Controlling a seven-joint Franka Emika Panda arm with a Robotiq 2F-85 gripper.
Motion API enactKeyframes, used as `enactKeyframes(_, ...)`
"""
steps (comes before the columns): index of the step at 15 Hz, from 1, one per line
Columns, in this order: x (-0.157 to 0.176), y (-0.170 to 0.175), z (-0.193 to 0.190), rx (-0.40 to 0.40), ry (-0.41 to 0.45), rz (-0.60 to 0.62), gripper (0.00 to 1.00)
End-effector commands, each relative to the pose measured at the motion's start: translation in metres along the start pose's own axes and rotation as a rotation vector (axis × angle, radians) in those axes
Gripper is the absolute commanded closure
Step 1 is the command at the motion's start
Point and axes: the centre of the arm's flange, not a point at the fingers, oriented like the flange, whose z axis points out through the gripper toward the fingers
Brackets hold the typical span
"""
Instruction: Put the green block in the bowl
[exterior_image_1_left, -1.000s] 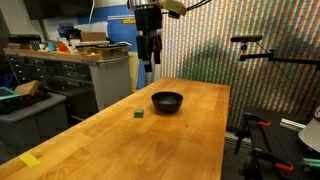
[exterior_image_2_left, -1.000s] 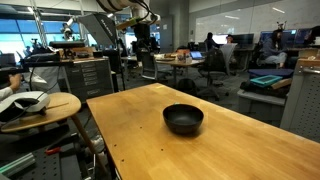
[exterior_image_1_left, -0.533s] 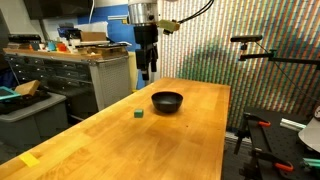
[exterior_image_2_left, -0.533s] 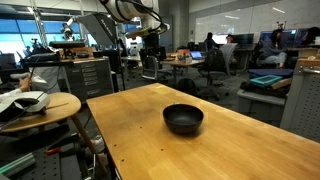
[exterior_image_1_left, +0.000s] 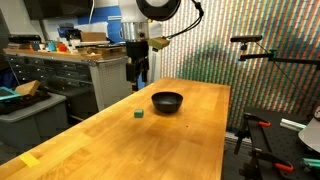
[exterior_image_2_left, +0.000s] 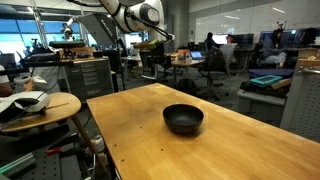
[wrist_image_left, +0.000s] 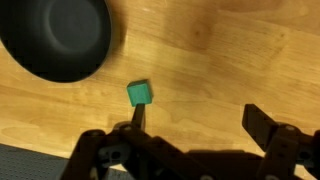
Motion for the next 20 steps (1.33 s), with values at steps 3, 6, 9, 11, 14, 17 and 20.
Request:
enactKeyframes(3,0.022,0.006,0.030,-0.010,0.016,-0.057,0.00)
enactKeyframes(6,0.026,0.015,0.053,-0.011,-0.006,-0.070,0.00)
enactKeyframes(9,0.030,0.021,0.071,-0.013,-0.012,-0.079,0.00)
enactKeyframes(11,0.033,0.021,0.080,-0.012,-0.004,-0.078,0.00)
enactKeyframes(14,0.038,0.018,0.091,-0.025,0.010,-0.095,0.00)
enactKeyframes(17,0.040,0.017,0.103,-0.052,0.022,-0.128,0.00)
enactKeyframes(20,0.041,0.017,0.117,-0.071,0.015,-0.151,0.00)
